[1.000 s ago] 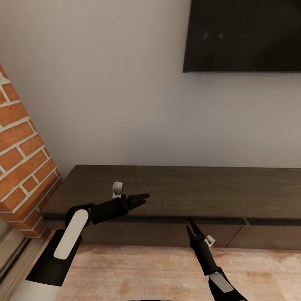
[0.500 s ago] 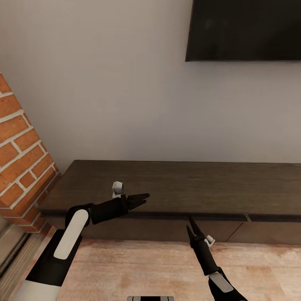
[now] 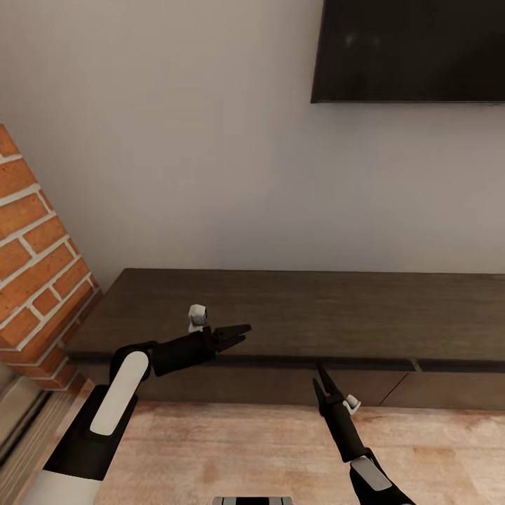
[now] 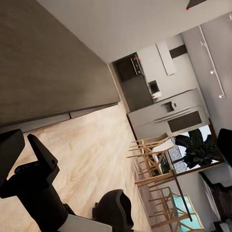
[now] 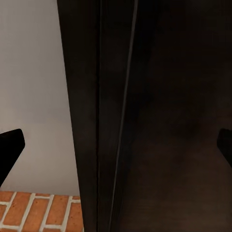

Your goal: Place each of the two pumpkins and all three candles from the living room inside a cabinet in the living room (use any cabinet), then make sure every cabinet is closed, and position the cauldron so it is next to a table in the living room.

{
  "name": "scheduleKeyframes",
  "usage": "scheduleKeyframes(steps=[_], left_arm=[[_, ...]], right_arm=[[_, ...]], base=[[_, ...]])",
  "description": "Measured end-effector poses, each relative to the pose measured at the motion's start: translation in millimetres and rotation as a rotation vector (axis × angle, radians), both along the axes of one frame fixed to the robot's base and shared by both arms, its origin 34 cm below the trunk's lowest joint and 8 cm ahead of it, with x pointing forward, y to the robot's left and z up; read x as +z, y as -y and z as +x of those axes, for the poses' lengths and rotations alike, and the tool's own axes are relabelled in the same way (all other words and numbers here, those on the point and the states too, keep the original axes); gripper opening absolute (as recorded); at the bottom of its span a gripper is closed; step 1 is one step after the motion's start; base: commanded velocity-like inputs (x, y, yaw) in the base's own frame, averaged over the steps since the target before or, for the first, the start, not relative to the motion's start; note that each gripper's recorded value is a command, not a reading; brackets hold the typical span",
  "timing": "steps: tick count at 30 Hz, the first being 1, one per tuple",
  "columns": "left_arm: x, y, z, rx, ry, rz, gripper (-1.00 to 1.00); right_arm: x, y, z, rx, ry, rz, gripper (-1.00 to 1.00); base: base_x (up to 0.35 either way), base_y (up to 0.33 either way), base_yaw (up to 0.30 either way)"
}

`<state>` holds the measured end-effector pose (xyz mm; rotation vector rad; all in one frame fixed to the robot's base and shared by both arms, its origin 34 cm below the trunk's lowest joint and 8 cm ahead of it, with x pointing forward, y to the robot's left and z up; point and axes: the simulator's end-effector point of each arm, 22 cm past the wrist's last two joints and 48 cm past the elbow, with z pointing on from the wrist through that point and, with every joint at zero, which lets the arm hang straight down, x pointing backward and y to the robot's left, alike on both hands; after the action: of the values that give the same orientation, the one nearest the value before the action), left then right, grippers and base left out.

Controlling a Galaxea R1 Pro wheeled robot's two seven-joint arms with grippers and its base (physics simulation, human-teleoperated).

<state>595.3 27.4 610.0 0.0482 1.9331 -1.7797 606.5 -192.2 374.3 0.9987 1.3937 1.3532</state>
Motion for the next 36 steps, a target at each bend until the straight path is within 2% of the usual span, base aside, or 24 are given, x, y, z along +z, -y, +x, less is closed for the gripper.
scheduleKeyframes(steps=[11, 29, 36], left_arm=[[-15.6, 0.0, 2.8, 0.000, -0.029, 0.001, 1.00], [-16.2, -0.1, 3.1, 0.001, -0.030, 0.001, 1.00], [-16.3, 0.0, 3.0, 0.001, -0.030, 0.003, 1.00]], right_arm=[[-16.1, 0.2, -3.8, -0.001, -0.030, -0.001, 1.00], [-16.8, 0.4, -3.8, -0.002, -0.033, -0.003, 1.00], [-16.5, 0.5, -3.7, -0.003, -0.032, -0.003, 1.00]], base=[[0.000, 0.000, 0.000], [0.002, 0.000, 0.000], [0.143, 0.000, 0.000]])
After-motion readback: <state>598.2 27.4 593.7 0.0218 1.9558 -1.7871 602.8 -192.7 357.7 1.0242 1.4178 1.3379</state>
